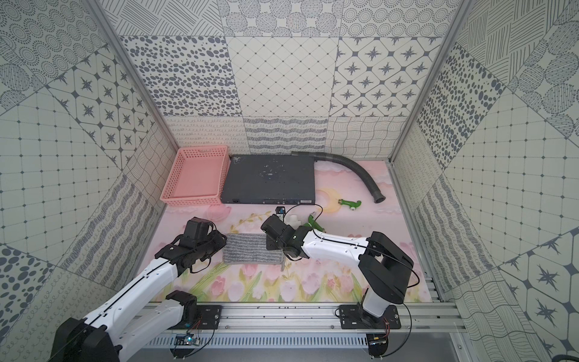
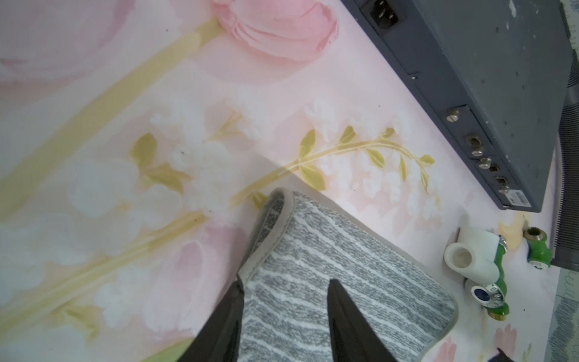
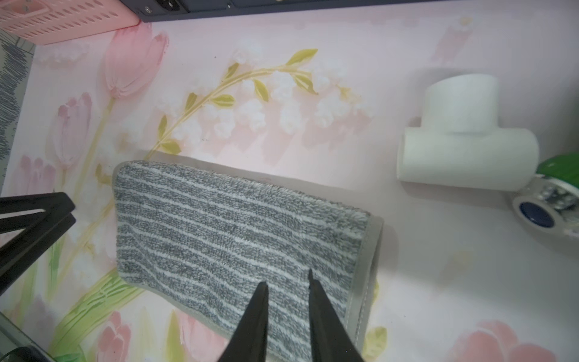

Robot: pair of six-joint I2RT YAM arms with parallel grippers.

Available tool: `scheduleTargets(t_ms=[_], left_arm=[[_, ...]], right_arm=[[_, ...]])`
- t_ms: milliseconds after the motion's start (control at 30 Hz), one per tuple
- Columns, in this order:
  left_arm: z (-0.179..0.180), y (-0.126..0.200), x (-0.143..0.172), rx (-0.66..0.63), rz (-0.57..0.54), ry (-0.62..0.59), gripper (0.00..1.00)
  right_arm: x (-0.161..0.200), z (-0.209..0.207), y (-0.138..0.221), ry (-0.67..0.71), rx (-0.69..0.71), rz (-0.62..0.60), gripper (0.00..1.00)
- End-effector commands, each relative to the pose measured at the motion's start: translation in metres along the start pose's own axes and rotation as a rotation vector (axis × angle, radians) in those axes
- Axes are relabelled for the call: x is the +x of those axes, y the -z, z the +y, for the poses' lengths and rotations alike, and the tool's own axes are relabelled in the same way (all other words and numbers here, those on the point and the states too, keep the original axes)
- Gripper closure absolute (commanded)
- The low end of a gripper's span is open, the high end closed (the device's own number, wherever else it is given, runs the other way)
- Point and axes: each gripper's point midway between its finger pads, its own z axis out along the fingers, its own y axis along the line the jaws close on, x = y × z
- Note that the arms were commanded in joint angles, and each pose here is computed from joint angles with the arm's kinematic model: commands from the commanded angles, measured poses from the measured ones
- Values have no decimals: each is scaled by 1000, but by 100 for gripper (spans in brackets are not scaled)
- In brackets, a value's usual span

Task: Fold the square dishcloth
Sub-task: Smooth out the cleaning item at the center of the board.

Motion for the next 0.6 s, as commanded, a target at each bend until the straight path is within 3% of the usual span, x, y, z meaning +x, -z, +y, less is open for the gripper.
scheduleTargets(t_ms=[0,133,567], left_arm=[[-22,-1,7,95,67,-22,61],[-29,-18,18,128,136,-18,66],[-13,-73,24,20,190,-48,66]], right_arm=[[-6,1,-11,8,8,2,76],[-6,-8,-22,-1,39,16,76],[5,-45,-52,-39,138,65,76]])
